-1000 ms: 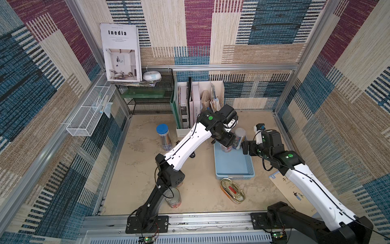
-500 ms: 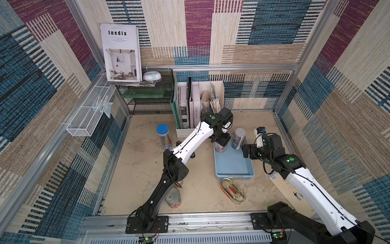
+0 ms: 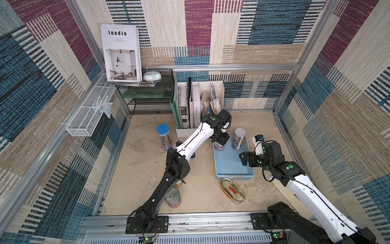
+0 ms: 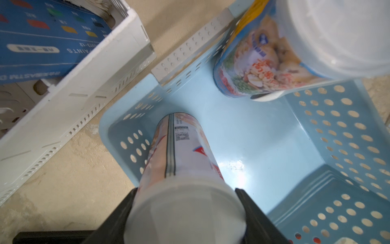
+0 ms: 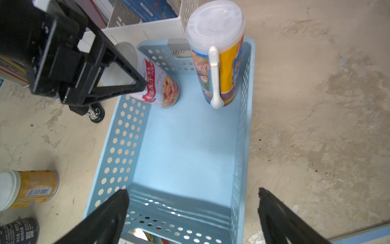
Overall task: Put the canned food in the basket
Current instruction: Place the canned food in the basket, then pick up the canned food from the center of the board.
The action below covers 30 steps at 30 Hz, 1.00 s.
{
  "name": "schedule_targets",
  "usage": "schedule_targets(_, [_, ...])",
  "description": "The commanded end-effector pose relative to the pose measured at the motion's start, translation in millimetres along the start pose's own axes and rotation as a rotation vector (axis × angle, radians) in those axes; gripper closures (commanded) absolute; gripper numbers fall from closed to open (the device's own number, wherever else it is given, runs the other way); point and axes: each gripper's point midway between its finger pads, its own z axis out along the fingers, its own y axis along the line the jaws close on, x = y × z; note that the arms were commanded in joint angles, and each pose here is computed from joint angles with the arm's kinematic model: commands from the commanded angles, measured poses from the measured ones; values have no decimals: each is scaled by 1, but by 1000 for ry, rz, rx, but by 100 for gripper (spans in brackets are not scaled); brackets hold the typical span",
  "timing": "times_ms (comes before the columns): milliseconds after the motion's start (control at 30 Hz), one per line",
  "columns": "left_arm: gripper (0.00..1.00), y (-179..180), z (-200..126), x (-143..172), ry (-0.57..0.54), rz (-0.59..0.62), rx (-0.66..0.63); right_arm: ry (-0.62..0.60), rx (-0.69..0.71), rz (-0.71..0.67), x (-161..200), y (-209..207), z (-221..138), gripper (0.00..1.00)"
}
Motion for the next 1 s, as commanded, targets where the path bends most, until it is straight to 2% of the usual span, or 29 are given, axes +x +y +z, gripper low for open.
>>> schedule_targets(0, [43, 10, 1, -4, -17, -5, -44, 15, -66, 8, 7, 12, -2, 0])
schedule_targets(133, [21, 9, 3, -8, -32, -14, -34, 3, -96, 1, 8, 23, -10, 0])
schedule_targets(200, [14, 7, 3, -10, -39, -20, -28, 17, -97, -2, 11, 25, -10, 0])
schedule_targets(233, [6, 6, 1, -11, -45, -23, -23, 24, -90, 0, 13, 24, -10, 0])
schedule_targets(300, [1, 4, -3, -12, -50, -20, -12, 31, -90, -6, 15, 26, -9, 0])
schedule_targets(433, [1, 3, -20, -11, -59, -29, -12, 49, -108, -39, 18, 35, -11, 0])
schedule_targets(667, [1, -7, -104, 5, -118, -61, -9, 98, -218, -138, 33, 71, -19, 0])
schedule_targets(833, [1, -17, -157, 46, -147, -41, -25, 198, -180, -207, 56, 88, -13, 0])
schedule_targets(967, [1, -12, -187, 99, -189, -115, -11, 219, -177, -212, 64, 105, -11, 0])
